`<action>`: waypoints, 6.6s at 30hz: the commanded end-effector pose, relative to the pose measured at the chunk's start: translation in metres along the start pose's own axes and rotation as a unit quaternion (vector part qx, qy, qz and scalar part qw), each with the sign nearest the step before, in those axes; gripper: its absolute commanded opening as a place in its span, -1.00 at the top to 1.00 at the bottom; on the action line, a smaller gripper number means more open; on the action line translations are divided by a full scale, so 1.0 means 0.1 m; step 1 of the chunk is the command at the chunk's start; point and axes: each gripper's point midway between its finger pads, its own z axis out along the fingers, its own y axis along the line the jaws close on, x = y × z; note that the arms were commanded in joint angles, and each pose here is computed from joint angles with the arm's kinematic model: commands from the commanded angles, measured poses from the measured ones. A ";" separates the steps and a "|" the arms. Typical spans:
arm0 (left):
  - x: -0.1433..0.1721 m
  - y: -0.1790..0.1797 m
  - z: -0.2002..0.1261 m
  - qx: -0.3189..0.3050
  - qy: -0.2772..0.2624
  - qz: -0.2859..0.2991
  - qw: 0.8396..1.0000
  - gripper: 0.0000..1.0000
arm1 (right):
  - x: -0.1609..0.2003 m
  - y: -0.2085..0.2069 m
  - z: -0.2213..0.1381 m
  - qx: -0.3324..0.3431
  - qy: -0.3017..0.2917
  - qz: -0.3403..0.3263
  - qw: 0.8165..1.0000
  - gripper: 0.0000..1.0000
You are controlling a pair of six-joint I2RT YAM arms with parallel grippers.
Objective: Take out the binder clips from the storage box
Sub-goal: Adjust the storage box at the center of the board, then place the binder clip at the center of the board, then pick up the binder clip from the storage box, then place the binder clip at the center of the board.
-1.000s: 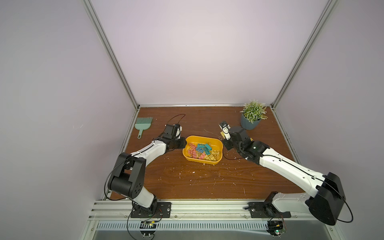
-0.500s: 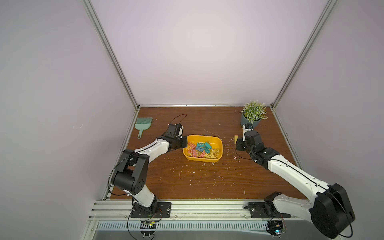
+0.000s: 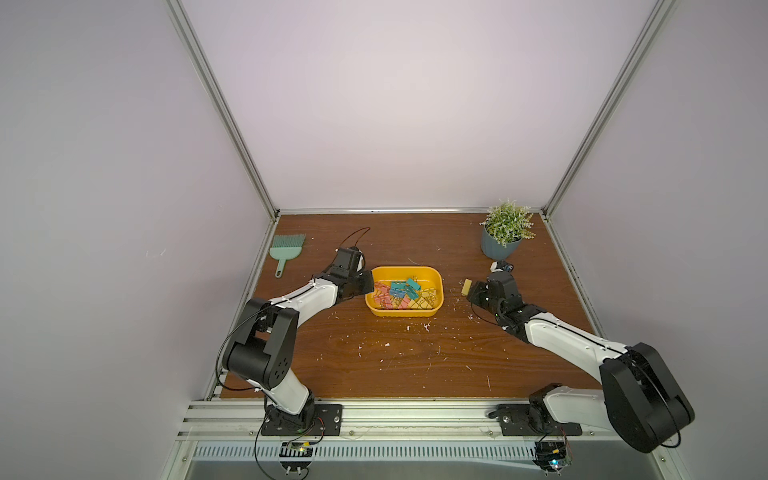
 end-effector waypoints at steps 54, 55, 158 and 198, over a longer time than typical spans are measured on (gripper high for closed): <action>-0.52 -0.16 -1.41 0.082 -0.316 0.012 0.945 -0.99 | 0.10 0.21 -0.15 -0.008 0.026 -0.062 0.998 0.30; -0.51 -0.16 -1.39 0.081 -0.313 0.015 0.946 -0.99 | 0.11 0.24 -0.11 -0.010 0.038 -0.067 0.997 0.30; 0.05 -1.93 -0.80 0.261 -0.131 0.151 0.944 -0.99 | -0.78 1.08 -0.60 -0.120 -0.074 -0.121 0.983 1.00; 0.37 -2.43 -0.54 0.264 -0.085 0.189 0.942 -1.00 | -0.34 -0.26 0.47 -0.002 -0.069 0.214 0.974 1.00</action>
